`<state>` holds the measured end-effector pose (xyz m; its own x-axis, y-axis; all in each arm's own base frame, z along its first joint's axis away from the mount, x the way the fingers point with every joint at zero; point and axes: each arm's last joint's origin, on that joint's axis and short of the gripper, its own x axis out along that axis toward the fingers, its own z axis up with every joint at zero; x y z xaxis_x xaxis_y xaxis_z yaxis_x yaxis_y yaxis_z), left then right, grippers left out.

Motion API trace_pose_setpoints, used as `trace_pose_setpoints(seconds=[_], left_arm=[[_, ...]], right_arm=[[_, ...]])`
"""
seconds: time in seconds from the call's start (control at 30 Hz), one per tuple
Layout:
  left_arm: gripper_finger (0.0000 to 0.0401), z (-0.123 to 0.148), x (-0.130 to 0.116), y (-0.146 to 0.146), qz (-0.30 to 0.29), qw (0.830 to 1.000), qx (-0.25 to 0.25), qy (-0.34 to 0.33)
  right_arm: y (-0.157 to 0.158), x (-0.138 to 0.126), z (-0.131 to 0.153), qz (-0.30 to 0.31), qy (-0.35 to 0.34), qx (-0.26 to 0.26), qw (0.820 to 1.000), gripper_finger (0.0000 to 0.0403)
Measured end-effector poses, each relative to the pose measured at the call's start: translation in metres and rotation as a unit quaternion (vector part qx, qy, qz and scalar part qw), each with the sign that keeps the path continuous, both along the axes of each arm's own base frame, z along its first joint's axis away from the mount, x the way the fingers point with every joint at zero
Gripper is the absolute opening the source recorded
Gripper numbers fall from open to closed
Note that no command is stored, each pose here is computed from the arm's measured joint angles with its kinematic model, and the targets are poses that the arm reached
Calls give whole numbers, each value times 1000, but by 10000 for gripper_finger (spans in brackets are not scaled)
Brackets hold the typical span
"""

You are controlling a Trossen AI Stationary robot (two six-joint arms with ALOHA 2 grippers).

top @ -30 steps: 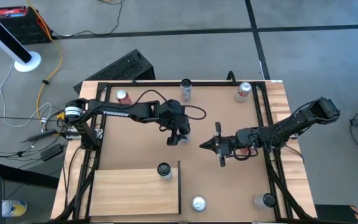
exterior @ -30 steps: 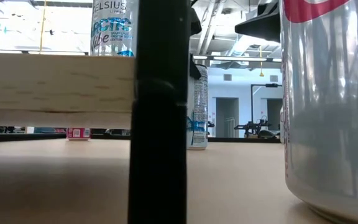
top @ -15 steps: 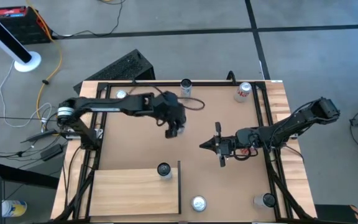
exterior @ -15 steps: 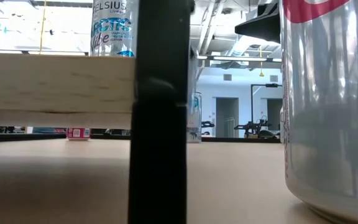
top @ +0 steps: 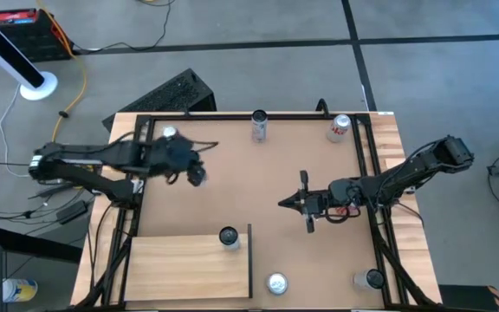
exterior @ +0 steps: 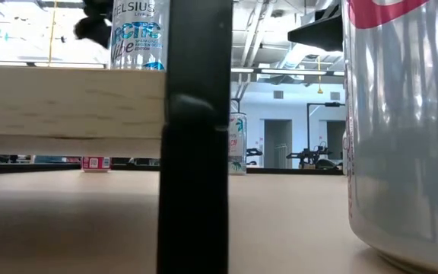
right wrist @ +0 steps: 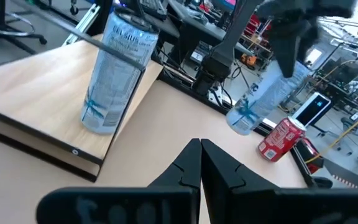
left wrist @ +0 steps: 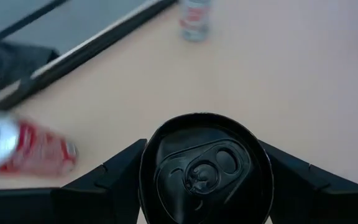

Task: Place canned beverage on shelf
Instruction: Put the white and blue soda can on the shelf aligned with the other white and blue soda can

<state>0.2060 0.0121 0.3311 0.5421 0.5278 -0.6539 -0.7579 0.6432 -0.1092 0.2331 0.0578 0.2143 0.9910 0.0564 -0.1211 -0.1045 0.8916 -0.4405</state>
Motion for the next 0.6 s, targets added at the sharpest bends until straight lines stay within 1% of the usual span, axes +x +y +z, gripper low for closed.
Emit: trace_pose_setpoints(seconds=[0.13, 0.27, 0.33, 0.4, 0.6], left_arm=[[239, -30, -16, -14, 64, 998, -2, -19], [239, -63, -19, -23, 93, 995, -25, -12], [239, -74, -18, -25, 97, 995, -21, 5], [239, -79, -16, -26, 100, 995, -14, 17], [239, -82, -12, -27, 100, 995, -12, 19]], right_arm=[[0, 0, 3, -1, -12, 12, 1000, 31], [0, 0, 5, -1, -23, 15, 1000, 31], [0, 0, 5, -1, -23, 15, 1000, 31], [0, 0, 5, -1, -23, 15, 1000, 31], [0, 1, 4, -1, -22, 13, 1000, 31]])
